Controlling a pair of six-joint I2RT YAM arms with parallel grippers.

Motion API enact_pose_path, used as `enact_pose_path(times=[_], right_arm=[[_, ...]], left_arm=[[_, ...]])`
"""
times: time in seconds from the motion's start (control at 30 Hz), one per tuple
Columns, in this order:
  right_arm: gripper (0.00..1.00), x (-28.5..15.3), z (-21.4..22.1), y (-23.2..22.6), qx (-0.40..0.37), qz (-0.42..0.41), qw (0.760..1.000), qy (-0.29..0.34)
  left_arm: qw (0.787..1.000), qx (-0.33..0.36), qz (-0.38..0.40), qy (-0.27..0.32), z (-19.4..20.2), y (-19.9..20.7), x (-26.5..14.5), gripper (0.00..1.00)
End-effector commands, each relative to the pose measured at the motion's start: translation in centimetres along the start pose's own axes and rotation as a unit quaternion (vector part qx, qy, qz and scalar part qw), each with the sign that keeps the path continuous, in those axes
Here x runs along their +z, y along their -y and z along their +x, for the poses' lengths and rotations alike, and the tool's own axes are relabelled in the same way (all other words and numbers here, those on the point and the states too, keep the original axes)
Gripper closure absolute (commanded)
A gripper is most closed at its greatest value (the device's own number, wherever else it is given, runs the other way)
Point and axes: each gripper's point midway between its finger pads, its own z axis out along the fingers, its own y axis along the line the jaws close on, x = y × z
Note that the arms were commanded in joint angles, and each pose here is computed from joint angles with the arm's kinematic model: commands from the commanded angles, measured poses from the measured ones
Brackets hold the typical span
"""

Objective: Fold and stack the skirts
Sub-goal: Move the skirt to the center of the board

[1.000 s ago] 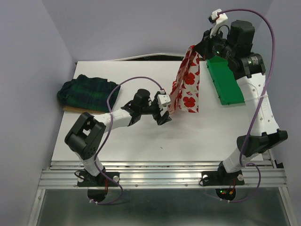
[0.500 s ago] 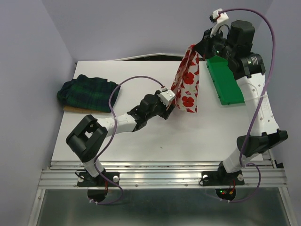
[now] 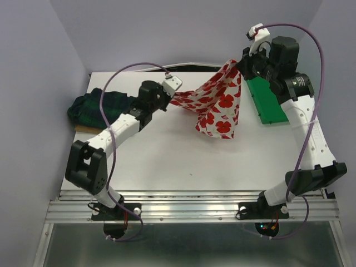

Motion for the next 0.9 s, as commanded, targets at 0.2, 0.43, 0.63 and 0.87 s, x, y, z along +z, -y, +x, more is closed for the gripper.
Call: enact_pose_path(times=[0.2,0.43,0.63,0.87], right_arm=[[0.99,-5.4,-3.2,1.9,-0.038,0.046,0.995,0.074],[0.99,-10.6,-0.9,-0.5,-0.052,0.032,0.996,0.072],[0.99,-15.8,0.7,-4.3,-0.025,-0.012,0.997,0.069],[0.99,-16.7,2.7,-6.2,0.042,-0.04,0.997,0.044]], left_arm=[[0.994,0.113,-0.011,0.003,-7.4,-6.1,-11.3,1.0],[0.995,0.088,-0.036,-0.007,-7.9,-5.4,-19.3,1.0],[0.996,0.078,-0.023,0.023,-8.4,-2.8,-27.0,1.0],[0.996,0.081,0.026,0.013,-8.2,-0.4,-31.1,1.0]])
